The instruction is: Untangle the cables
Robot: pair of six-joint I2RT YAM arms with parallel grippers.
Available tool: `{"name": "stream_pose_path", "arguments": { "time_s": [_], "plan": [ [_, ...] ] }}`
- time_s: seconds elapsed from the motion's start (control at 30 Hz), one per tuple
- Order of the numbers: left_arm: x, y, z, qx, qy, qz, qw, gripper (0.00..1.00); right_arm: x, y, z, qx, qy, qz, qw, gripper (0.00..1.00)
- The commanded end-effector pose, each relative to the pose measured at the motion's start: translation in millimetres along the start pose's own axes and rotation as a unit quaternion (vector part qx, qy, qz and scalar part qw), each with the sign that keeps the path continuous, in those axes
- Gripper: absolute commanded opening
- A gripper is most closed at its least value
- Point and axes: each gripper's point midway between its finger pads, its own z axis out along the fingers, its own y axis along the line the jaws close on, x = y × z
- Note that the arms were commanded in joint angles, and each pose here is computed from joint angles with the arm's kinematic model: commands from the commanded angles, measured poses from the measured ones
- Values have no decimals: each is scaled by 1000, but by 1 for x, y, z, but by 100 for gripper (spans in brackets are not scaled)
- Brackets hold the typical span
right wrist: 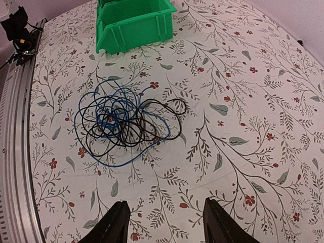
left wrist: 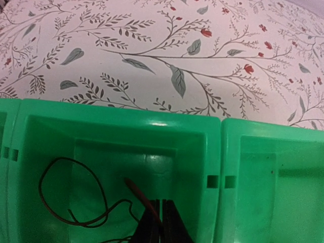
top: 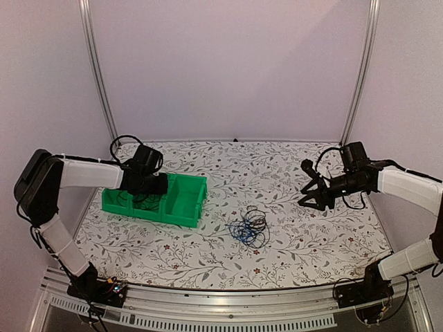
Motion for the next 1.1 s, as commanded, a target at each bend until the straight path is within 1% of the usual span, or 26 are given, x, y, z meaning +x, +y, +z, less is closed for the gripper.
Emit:
{"name": "stream_pose_path", "arguments": {
  "time_s": [0.0,0.07,0.17,0.4,0.47,0.53,0.63,0.7,0.87,1.0,1.07],
  "plan": [
    [-6,2,-1,-3,19,-6,1000,19,-5,-2,-1,-2,-1,-3,1000,54],
    [-11,2,-8,-3,14,-7,1000,28,-5,-2,0,-3,0,-1,1000,54],
    [-19,1,-24,3,2,-10,1000,35,-4,-2,1,-4,1,1,1000,54],
    [-36,0,-73,26,-37,-19,999,42,0,-2,8,-17,9,11,1000,55],
    [-41,-6,-89,44,-53,-18,997,42,2,0,13,-26,14,17,999,54],
    [-48,-25,-107,90,-83,-3,992,42,2,8,23,-45,21,19,999,52],
    [-49,-69,-136,166,-124,31,978,43,6,21,42,-82,39,30,995,49],
    [-45,-93,-149,182,-138,45,973,44,9,27,55,-103,55,42,992,47],
    [-23,-159,-166,209,-136,110,962,45,8,9,78,-89,83,67,990,43],
    [3,-200,-156,239,-107,135,956,46,-2,-7,87,-71,85,57,992,42],
    [14,-214,-152,254,-95,138,953,46,-3,-6,93,-84,91,53,991,42]
  ]
}}
